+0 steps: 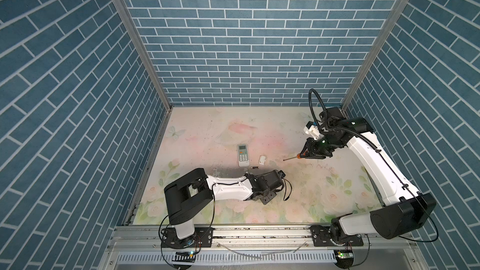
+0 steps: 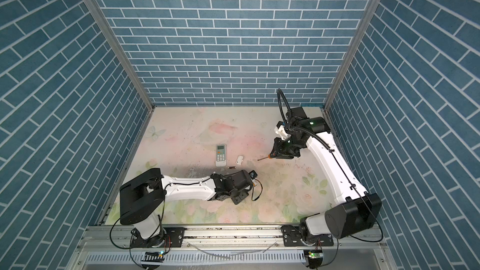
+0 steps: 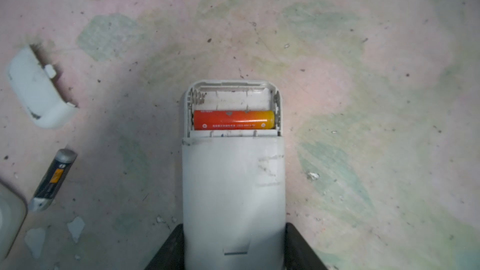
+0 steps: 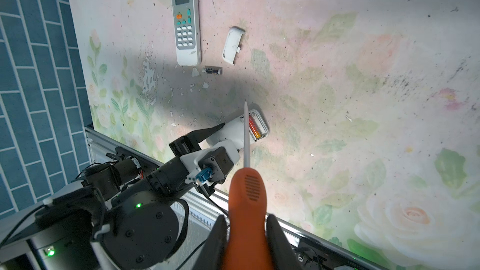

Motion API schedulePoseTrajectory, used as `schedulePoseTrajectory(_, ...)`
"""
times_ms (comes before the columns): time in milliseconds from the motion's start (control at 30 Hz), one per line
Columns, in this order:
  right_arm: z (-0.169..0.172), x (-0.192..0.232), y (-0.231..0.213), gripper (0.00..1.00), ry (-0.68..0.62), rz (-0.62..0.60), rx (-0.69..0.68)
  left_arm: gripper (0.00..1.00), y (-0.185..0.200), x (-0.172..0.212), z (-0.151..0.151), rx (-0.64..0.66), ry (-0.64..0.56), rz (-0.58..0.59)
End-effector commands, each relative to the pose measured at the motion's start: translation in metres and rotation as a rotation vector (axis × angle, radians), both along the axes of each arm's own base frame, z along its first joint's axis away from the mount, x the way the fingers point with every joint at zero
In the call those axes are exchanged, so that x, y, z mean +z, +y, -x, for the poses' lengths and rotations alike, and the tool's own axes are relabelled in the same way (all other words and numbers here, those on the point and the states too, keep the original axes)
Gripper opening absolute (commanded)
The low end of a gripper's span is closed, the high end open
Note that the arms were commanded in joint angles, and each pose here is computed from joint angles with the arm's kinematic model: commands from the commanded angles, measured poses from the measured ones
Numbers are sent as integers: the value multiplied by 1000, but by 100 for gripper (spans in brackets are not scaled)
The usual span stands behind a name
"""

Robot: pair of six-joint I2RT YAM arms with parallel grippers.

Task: Unload the batteries from the remote control
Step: 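Raise the screwdriver and reposition its tip above the orange-red battery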

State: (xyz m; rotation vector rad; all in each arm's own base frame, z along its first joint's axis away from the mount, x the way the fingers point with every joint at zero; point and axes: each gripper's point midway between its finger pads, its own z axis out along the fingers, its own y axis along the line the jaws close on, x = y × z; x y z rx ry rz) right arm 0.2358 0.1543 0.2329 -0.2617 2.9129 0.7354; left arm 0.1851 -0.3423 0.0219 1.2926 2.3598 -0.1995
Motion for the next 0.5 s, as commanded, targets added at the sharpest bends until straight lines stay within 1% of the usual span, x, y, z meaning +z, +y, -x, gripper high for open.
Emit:
schedulePoseTrajectory(0, 15, -5, -6, 0, 29, -13, 68, 32, 43, -34, 20, -117, 128, -164)
schedulePoseTrajectory(200, 20, -16, -7, 0, 62, -15, 114, 31, 45, -26, 9, -175, 141, -118)
schedulePoseTrajectory(333, 26, -29, -2, 0, 140, -40, 127, 31, 48, -25, 1, -173, 159, -108)
schedulePoseTrajectory(400, 28, -34, 4, 0, 178, -73, 122, 31, 49, -27, -1, -174, 160, -110)
schedulePoseTrajectory(467, 29, -38, 6, 0, 208, -77, 118, 31, 51, -28, -4, -166, 154, -113)
